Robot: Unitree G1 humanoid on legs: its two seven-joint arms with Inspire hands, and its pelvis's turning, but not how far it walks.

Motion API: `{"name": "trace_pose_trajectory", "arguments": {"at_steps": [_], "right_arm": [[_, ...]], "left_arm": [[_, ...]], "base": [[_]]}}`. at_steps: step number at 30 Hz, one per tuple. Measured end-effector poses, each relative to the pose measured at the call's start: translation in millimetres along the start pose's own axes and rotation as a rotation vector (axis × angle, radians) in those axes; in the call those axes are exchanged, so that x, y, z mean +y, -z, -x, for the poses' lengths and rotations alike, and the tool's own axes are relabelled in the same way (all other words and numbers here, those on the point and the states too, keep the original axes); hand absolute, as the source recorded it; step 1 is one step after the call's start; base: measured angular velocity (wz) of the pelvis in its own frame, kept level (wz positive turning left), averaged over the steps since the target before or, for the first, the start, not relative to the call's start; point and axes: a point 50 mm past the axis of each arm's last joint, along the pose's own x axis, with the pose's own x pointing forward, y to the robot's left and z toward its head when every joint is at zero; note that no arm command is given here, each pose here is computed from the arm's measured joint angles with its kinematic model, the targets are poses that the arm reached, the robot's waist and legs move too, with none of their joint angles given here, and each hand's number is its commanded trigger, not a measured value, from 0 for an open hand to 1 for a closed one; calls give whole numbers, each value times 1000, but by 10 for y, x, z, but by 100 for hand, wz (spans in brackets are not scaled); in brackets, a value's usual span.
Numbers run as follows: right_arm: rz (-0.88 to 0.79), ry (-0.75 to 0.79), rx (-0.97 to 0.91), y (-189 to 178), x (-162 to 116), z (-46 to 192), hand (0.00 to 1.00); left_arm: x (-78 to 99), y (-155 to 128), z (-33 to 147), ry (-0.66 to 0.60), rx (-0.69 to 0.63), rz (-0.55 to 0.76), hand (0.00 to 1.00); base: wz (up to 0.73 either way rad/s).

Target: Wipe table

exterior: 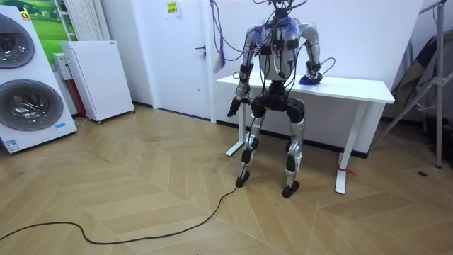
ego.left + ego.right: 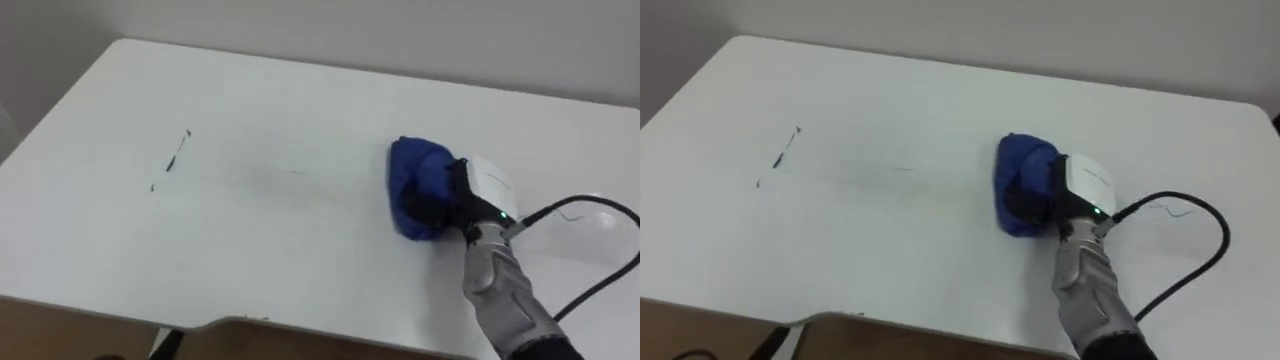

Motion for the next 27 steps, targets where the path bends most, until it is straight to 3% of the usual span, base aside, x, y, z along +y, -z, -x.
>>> {"name": "trace_pose_trajectory", "arguments": {"at_steps": [4, 8, 12, 17, 23, 27], "right_arm": [[-36, 67, 93, 437, 57, 225, 100], [-61, 176, 359, 1137, 21, 585, 100], [-74, 177, 451, 1311, 26, 656, 100], [-61, 129, 391, 1010, 9, 429, 100], [108, -65, -129, -331, 175, 226, 100], [104, -99, -186, -476, 207, 185, 100]], "left_arm": [[-13, 268, 18, -3, 66, 8, 0], [168, 310, 7, -69, 81, -12, 0], [240, 297, 6, -92, 72, -10, 0], [149, 182, 9, -76, 36, -10, 0], [-27, -128, 32, -24, -48, -21, 0], [-63, -6, 60, -12, -31, -8, 0]], "base": [[51], [57], [-1], [-53], [-37], [26]]}}
